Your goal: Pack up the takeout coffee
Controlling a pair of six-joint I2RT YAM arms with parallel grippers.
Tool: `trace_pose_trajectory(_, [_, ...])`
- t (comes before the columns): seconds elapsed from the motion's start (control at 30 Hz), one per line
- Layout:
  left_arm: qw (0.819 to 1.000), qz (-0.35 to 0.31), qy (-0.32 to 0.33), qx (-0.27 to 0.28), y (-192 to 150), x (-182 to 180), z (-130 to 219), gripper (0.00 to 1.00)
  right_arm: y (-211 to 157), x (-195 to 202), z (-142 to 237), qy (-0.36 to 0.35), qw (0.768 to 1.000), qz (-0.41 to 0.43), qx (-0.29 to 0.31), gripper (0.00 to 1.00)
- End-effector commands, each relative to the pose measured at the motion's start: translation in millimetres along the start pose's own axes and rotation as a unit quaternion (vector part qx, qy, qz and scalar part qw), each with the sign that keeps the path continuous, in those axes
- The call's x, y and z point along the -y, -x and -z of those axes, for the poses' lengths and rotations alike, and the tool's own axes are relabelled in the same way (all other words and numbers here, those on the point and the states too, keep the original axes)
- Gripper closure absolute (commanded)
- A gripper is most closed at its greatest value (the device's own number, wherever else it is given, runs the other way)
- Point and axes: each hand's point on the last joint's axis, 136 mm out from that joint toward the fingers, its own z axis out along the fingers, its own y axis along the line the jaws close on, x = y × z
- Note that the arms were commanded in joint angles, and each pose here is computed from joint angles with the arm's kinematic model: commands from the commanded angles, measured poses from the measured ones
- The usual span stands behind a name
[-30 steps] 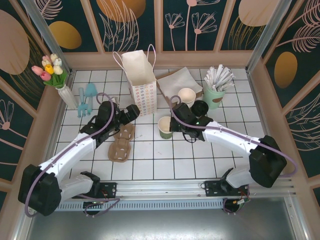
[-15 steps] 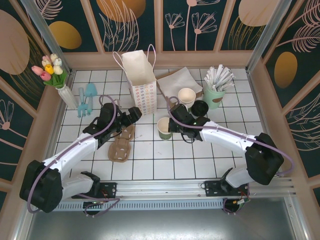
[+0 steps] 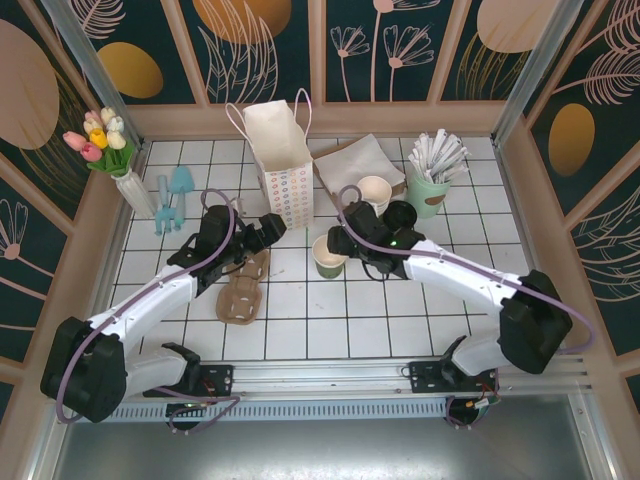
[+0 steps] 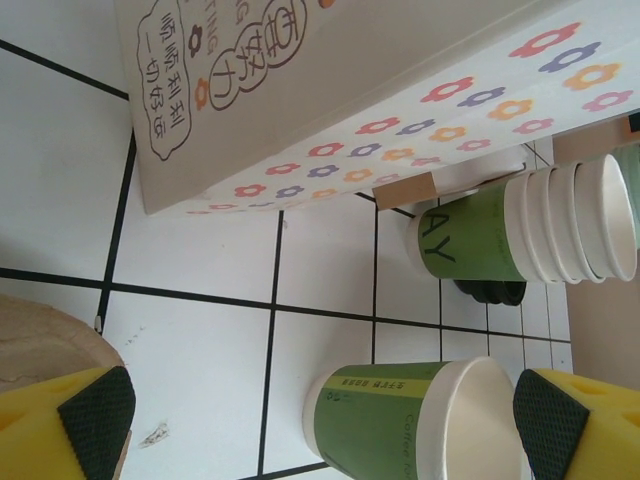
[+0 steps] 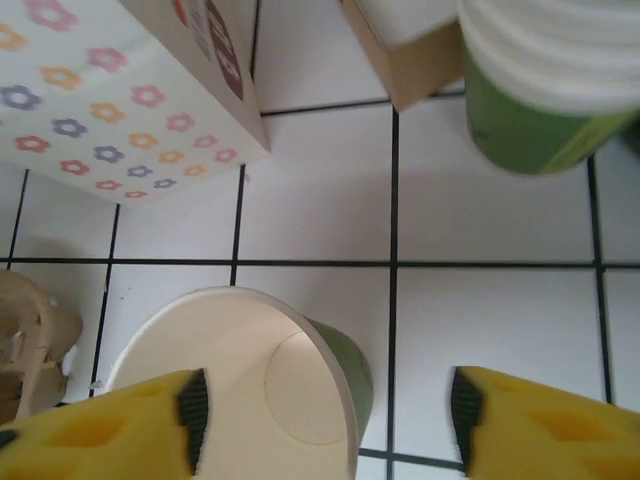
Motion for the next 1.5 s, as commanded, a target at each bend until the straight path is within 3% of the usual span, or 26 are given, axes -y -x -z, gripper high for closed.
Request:
trace_pose_trajectory(0.0, [0.999, -0.018, -0.036, 0.002, 3.2, 18.5, -0.1, 0.01, 32.6, 12.8, 36.3, -0.009, 0.997, -0.020, 0.068, 0.04])
trace_pose_trajectory(0.2, [0.995, -0.071, -0.045, 0.044, 1.7, 55.9, 9.5, 0.02, 35.1, 85.5, 49.1, -0.011, 0.990, -0.126, 0.060, 0.01])
trace_pose_trajectory(0.37, [0.994, -0.091, -0.051, 0.034, -14.8, 71.7, 0.0, 0.02, 34.7, 147.2, 56.7, -0.021, 0.963, -0.255, 0.089, 0.01])
trace_pose_trajectory(0.6, [0.995, -0.093, 0.007, 0.046, -4.4, 63.5, -15.7, 0.01, 22.1, 192.6, 34.1, 0.023, 0.926, -0.373, 0.062, 0.14])
trace_pose_trajectory(0.73, [0.994, -0.100, -0.024, 0.047, -0.7, 81.5, -16.5, 0.01, 26.5, 208.7, 20.6, 0.041, 0.901, -0.426, 0.065, 0.15])
trace_pose_trajectory(0.9, [0.994, -0.083, -0.022, 0.069, 3.3, 74.4, -17.1, 0.01, 38.9, 210.5, -0.3, 0.055, 0.904, -0.422, 0.053, 0.25])
trace_pose_trajectory(1.2, [0.994, -0.034, 0.041, 0.095, 9.0, 45.0, -21.3, 0.01, 52.0, 207.3, -23.5, 0.062, 0.895, -0.436, 0.075, 0.38])
trace_pose_trajectory(1.47, [0.993, -0.034, 0.081, 0.078, 3.3, 30.7, -30.7, 0.01, 52.3, 201.0, -45.2, 0.055, 0.886, -0.452, 0.083, 0.47])
